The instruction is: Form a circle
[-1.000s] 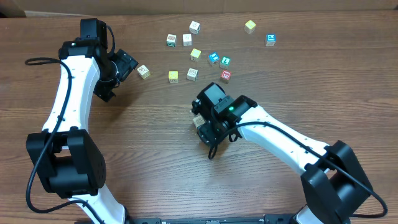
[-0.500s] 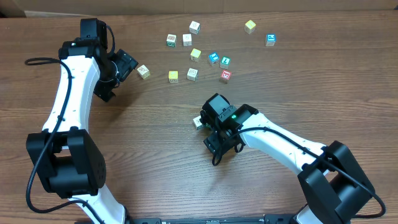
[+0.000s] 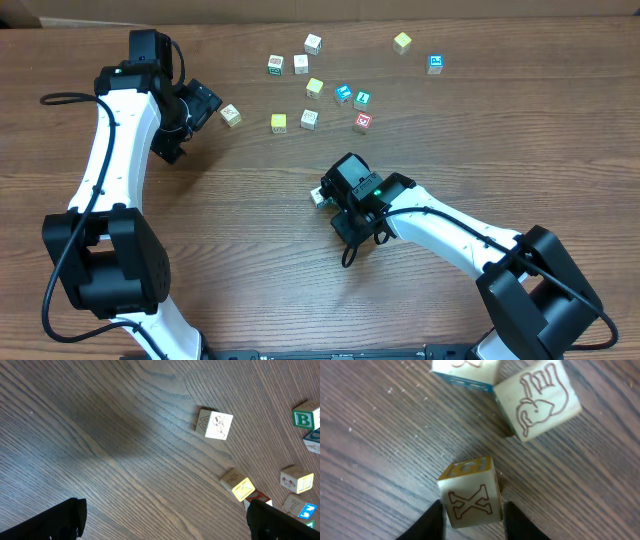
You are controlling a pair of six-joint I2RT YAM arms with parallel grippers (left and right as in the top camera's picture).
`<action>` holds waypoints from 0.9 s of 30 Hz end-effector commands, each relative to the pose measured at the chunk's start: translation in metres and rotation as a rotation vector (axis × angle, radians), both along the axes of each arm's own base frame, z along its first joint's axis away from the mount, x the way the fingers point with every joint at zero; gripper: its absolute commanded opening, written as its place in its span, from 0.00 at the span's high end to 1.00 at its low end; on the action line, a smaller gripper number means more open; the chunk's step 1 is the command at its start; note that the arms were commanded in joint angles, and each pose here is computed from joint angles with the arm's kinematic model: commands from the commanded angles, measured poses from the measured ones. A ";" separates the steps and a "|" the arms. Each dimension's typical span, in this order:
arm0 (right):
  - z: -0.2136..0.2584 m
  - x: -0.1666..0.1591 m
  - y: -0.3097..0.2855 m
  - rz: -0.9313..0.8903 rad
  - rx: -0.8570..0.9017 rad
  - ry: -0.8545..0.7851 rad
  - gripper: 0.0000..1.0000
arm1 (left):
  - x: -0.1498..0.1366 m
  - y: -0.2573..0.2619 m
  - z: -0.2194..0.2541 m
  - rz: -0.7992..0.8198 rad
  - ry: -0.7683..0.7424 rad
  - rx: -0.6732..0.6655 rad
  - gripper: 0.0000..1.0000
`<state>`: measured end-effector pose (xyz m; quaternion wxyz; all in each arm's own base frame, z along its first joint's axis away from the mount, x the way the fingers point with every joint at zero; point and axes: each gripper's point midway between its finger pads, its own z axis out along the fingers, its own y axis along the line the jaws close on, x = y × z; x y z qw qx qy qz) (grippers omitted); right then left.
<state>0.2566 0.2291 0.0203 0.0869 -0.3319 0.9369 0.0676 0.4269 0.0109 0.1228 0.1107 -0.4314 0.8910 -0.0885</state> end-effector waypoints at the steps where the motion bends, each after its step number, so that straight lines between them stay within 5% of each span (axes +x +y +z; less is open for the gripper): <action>1: 0.006 0.000 0.001 0.002 0.013 -0.016 0.70 | 0.002 -0.001 0.006 -0.027 -0.018 0.015 0.00; 12: 0.007 0.004 0.002 0.108 -0.001 -0.056 0.75 | 0.002 -0.001 0.006 -0.027 -0.018 0.015 0.00; 27: 0.006 0.012 -0.007 0.252 -0.078 -0.120 0.64 | 0.002 -0.001 0.006 -0.027 -0.018 0.015 0.00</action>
